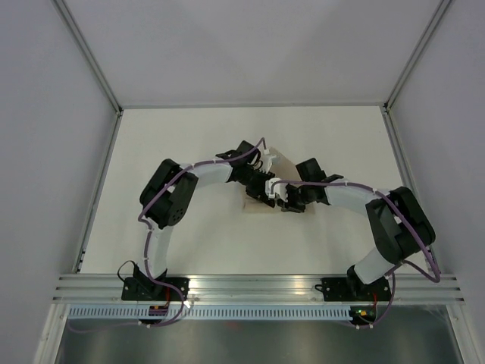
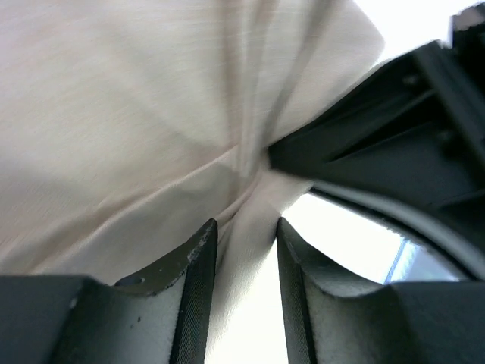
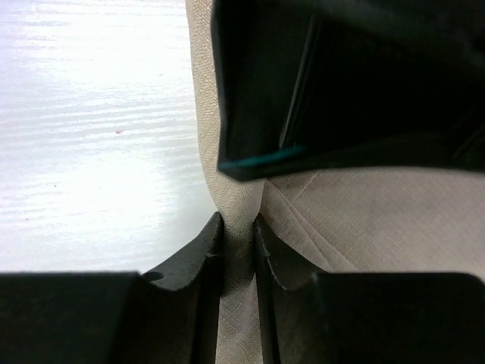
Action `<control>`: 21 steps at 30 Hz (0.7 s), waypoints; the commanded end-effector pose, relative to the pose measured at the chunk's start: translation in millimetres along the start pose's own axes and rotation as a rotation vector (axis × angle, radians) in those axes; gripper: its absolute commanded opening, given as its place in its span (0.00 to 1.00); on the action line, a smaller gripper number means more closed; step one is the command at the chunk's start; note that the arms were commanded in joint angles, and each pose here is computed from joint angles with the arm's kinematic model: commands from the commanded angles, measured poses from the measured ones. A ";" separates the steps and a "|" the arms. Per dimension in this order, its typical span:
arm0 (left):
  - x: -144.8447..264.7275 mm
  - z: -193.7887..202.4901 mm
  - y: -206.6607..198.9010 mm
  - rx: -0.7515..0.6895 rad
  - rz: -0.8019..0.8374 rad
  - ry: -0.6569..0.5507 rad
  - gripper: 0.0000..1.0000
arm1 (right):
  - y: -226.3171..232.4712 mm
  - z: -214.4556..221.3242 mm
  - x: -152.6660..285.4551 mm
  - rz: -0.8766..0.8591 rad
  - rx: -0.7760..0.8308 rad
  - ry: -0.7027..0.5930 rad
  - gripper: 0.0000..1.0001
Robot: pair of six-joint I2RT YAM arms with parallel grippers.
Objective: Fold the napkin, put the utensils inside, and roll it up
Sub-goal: Roll the napkin at the center of the board.
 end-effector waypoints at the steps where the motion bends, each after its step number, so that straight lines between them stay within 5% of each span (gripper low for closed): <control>1: 41.9 -28.6 22.0 0.125 -0.289 -0.223 0.43 | 13.9 7.4 8.7 -0.175 -0.089 -0.022 0.14; 9: 107.6 -38.2 24.0 0.176 -0.503 -0.552 0.49 | 4.6 17.6 16.7 -0.356 -0.225 -0.082 0.13; 16: 149.4 -23.5 -7.8 -0.008 -0.476 -0.915 0.50 | 0.8 23.8 15.9 -0.565 -0.364 -0.135 0.12; 21: 136.0 4.7 -31.2 -0.309 -0.571 -0.972 0.52 | -12.5 29.2 11.3 -0.614 -0.407 -0.155 0.11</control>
Point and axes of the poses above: each gripper's point midway between its finger pads, its own x axis back along the fingers, its own y axis along the line the jaws close on, z = x × y, the point moved 5 cm from there along x, back along the fingers, and after that the axes turned 9 degrees about x, right-handed, at the moved point
